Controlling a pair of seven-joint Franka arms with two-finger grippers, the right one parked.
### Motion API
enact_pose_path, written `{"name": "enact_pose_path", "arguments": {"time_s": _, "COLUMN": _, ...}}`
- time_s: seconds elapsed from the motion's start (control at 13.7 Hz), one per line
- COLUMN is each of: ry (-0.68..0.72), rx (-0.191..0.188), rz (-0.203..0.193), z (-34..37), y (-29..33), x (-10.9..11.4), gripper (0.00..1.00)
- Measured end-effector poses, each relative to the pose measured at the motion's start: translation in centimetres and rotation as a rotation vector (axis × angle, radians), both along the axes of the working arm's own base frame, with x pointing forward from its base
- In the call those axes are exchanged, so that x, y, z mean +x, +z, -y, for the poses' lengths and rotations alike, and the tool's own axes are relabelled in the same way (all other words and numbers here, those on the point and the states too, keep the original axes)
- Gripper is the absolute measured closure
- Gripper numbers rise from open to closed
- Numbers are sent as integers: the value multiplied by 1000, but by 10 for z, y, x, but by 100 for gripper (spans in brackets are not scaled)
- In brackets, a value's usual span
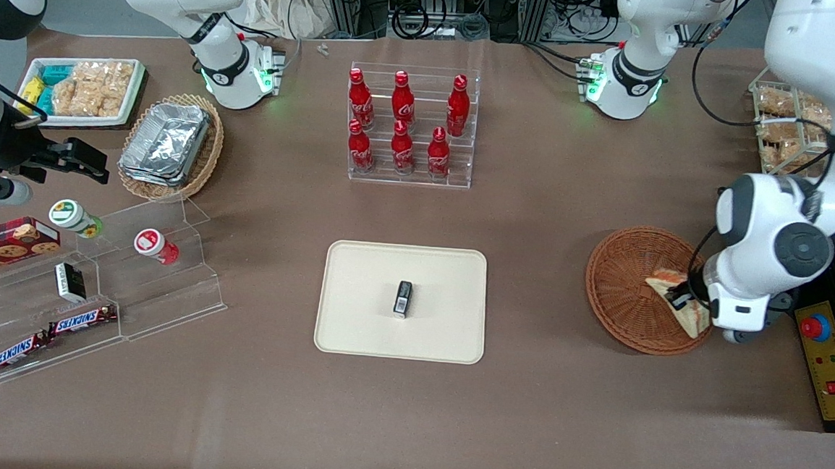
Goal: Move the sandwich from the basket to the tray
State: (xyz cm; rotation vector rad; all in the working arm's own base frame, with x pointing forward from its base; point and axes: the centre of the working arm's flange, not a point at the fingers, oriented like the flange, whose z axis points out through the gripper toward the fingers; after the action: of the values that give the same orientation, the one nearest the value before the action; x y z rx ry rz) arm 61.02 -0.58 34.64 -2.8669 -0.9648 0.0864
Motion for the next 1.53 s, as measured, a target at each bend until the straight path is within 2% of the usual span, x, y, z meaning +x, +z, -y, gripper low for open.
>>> {"name": "enact_pose_path", "arguments": {"time_s": 0.15, "ry": -43, "rx": 8, "rz": -36, "z": 20, "y": 71, "x": 8, "gripper": 79}}
{"name": "enact_pose_path", "arguments": {"time_s": 0.22, "ry": -71, "rx": 6, "rz": -45, "z": 38, "y": 104, "x": 11, "gripper": 80}}
{"name": "enact_pose_path", "arguments": {"time_s": 0.36, "ry": -154, "rx": -12, "rz": -36, "z": 79, "y": 148, "x": 12, "gripper": 80}}
{"name": "enact_pose_path", "arguments": {"time_s": 0.51, "ry": -262, "rx": -41, "rz": -37, "z": 120, "y": 152, "x": 12, "gripper": 80}}
{"name": "enact_pose_path", "arguments": {"time_s": 0.66, "ry": -355, "rx": -82, "rz": -62, "z": 169, "y": 128, "x": 13, "gripper": 80}}
{"name": "enact_pose_path", "arguments": {"time_s": 0.8, "ry": -436, "rx": -127, "rz": -61, "z": 226, "y": 98, "x": 19, "gripper": 80}}
{"name": "enact_pose_path", "arguments": {"time_s": 1.17, "ry": -568, "rx": -223, "rz": -5, "z": 365, "y": 3, "x": 5, "gripper": 80}}
{"name": "enact_pose_path", "arguments": {"time_s": 1.24, "ry": -591, "rx": -220, "rz": 0, "z": 377, "y": -17, "x": 3, "gripper": 80}}
{"name": "enact_pose_path", "arguments": {"time_s": 1.39, "ry": -637, "rx": -179, "rz": -2, "z": 391, "y": -55, "x": -1, "gripper": 80}}
{"name": "enact_pose_path", "arguments": {"time_s": 1.53, "ry": -637, "rx": -174, "rz": -2, "z": 404, "y": -89, "x": -6, "gripper": 80}}
